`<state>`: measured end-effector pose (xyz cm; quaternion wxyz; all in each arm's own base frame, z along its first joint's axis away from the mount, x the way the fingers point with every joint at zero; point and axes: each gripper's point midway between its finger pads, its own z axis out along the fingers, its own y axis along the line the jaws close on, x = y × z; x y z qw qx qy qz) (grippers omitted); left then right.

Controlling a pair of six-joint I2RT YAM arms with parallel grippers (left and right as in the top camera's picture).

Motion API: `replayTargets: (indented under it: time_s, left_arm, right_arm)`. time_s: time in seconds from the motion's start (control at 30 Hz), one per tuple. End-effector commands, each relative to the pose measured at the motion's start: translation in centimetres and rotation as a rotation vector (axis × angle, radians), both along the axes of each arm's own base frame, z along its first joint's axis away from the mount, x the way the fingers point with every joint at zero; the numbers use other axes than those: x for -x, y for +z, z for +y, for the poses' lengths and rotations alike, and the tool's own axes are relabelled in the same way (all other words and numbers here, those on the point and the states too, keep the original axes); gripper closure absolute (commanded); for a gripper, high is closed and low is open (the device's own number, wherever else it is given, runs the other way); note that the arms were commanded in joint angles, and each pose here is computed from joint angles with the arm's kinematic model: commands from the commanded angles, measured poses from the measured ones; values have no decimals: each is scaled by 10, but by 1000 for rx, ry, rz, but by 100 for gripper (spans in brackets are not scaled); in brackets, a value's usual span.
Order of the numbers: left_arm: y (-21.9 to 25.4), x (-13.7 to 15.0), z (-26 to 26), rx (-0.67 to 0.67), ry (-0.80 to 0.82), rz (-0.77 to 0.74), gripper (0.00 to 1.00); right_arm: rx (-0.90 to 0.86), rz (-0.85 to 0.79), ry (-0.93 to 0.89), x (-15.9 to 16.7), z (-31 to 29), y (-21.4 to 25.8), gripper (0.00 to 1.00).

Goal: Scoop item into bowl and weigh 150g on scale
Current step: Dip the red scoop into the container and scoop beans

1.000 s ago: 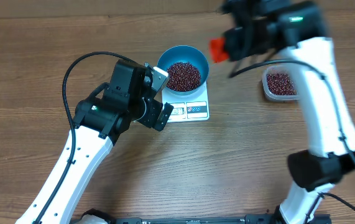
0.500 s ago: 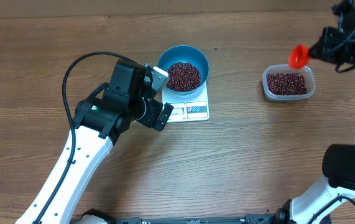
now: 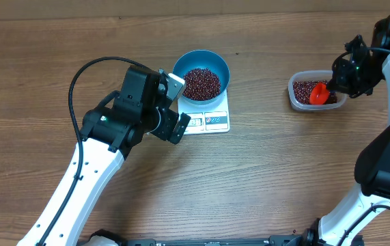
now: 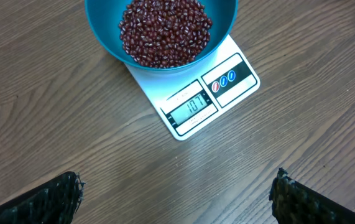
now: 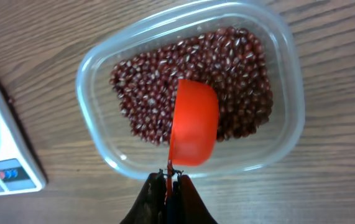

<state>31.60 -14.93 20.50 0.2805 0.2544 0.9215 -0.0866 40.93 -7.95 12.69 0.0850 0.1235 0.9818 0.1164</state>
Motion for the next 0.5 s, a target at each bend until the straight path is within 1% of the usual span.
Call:
replayTargets:
  time_s: [0.0, 0.27, 0.47]
  left_arm:
    - [-1, 1, -5, 1, -30, 2, 0]
    - [-1, 1, -5, 1, -30, 2, 0]
    - [-1, 1, -5, 1, -30, 2, 1]
  right_arm:
    - [15, 11, -20, 0, 0, -9, 96]
    - [29, -25, -42, -11, -3, -11, 96]
    - [23, -3, -17, -11, 6, -19, 96]
